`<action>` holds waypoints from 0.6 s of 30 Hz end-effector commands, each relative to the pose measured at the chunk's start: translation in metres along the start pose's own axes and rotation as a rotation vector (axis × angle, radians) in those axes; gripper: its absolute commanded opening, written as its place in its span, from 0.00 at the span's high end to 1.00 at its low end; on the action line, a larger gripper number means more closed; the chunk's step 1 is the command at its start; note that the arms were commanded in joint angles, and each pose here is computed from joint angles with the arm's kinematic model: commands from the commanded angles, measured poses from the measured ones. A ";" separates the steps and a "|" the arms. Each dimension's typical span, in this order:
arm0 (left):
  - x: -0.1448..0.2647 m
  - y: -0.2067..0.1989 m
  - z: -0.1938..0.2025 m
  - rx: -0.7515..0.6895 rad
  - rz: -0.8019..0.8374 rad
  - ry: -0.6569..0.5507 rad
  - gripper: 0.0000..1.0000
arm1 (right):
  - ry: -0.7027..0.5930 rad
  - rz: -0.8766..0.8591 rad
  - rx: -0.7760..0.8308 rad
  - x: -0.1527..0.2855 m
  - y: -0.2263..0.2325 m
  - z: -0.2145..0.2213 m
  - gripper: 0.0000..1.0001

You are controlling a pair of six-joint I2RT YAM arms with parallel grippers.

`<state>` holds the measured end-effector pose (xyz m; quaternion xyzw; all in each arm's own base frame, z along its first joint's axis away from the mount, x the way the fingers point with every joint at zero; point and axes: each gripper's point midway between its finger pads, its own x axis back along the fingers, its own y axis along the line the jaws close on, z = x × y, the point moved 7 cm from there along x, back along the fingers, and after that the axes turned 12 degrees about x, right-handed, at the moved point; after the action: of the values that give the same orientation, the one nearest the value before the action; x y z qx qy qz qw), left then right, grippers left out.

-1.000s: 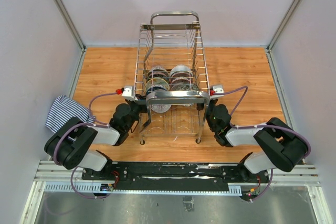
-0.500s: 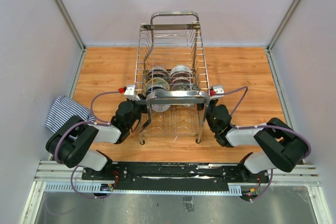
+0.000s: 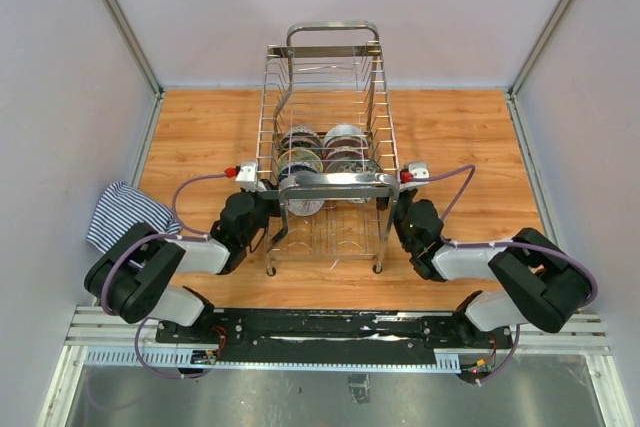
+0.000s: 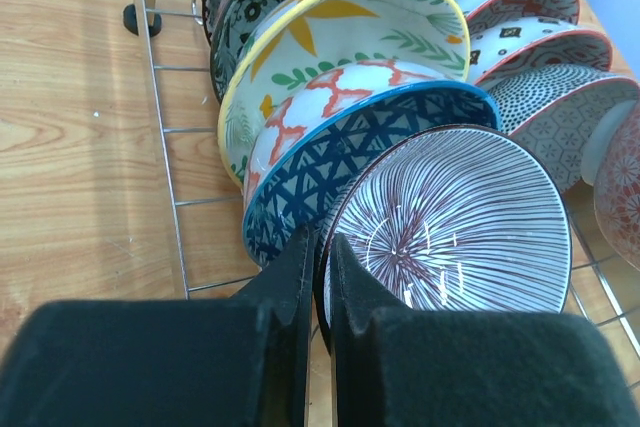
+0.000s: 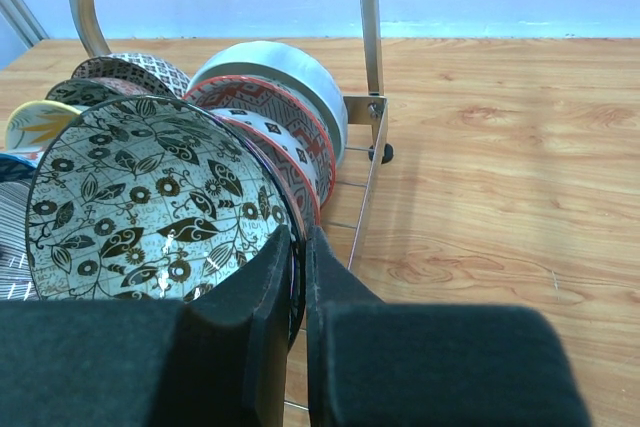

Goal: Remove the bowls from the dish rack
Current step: Pick up the bowl from the dish rack.

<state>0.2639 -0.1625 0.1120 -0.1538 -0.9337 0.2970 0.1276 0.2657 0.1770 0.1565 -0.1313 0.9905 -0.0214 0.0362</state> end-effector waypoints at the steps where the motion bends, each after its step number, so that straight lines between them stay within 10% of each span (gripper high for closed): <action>1: 0.001 -0.020 -0.022 0.043 0.069 -0.083 0.99 | -0.123 0.084 -0.066 -0.004 -0.014 -0.032 0.95; 18: 0.014 -0.029 -0.045 0.052 0.082 -0.173 0.99 | -0.127 0.079 -0.070 -0.001 -0.016 -0.035 0.96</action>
<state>0.2597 -0.1568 0.1467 -0.1565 -0.9318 0.3172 0.0810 0.2665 0.1697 0.1709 -0.1124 0.9921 -0.0084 0.0551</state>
